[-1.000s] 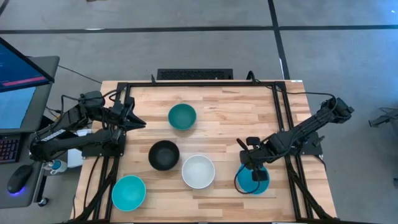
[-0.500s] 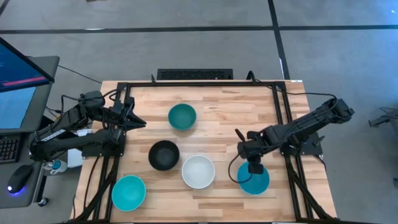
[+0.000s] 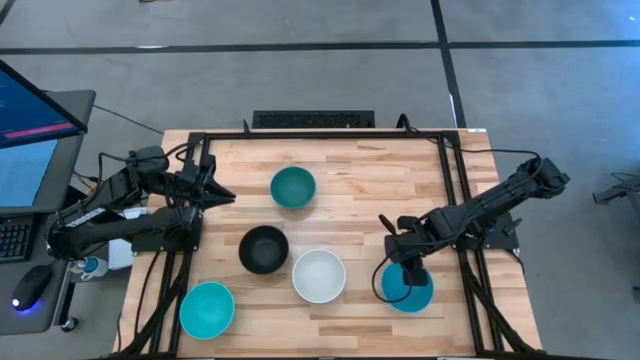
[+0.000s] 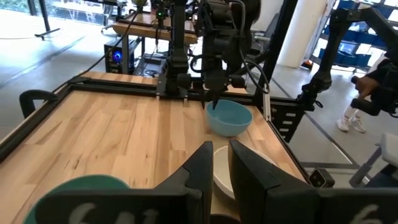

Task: Nest bowls inside each other
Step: Stack the blue bowl on top of the white bowl

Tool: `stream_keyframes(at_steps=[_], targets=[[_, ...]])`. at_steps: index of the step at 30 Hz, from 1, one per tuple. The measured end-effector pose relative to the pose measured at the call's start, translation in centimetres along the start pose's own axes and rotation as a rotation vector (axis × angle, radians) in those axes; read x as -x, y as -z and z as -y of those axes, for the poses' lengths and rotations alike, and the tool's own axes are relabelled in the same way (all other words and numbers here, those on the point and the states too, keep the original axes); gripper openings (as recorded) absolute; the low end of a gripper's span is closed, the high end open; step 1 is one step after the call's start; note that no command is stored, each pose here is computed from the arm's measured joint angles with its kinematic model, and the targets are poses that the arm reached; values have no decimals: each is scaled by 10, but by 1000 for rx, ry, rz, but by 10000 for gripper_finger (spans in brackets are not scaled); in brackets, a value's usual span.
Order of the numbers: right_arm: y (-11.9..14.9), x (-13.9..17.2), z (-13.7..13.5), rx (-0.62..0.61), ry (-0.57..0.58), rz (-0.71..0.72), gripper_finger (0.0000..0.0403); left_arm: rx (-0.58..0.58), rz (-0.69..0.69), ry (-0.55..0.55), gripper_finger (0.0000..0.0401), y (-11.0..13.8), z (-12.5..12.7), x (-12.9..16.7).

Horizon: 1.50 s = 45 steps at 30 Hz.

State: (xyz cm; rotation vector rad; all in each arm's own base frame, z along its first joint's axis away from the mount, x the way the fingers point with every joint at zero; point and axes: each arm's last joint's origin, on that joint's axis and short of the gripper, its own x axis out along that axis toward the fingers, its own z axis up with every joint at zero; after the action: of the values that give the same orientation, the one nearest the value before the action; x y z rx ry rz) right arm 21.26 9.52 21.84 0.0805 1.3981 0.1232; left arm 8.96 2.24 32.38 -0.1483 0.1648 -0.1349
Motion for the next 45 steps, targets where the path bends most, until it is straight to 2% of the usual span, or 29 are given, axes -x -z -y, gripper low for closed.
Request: stream_keyframes(at_steps=[5,11,16,21,31,39,43,45], targets=[[-8,-12,-3,0,-2,4,152,0,0,0,41,0,0,0],[-14,-45,-8,5,0,-124,146,0,1,-1,41,0,0,0],[-20,-56,-9,10,-15,-106,144,0,1,-4,41,0,0,0],[-22,-45,-10,16,-32,-34,121,1,1,-15,41,0,0,0],[-21,-41,-10,19,-41,-25,17,2,1,-16,41,0,-1,0],[-23,-37,-11,17,-25,-24,17,2,2,-32,41,0,-1,0],[-35,-20,-13,2,-16,10,11,3,3,-40,41,0,-1,0],[-43,-6,-12,-34,29,35,13,3,3,-44,41,0,-1,0]])
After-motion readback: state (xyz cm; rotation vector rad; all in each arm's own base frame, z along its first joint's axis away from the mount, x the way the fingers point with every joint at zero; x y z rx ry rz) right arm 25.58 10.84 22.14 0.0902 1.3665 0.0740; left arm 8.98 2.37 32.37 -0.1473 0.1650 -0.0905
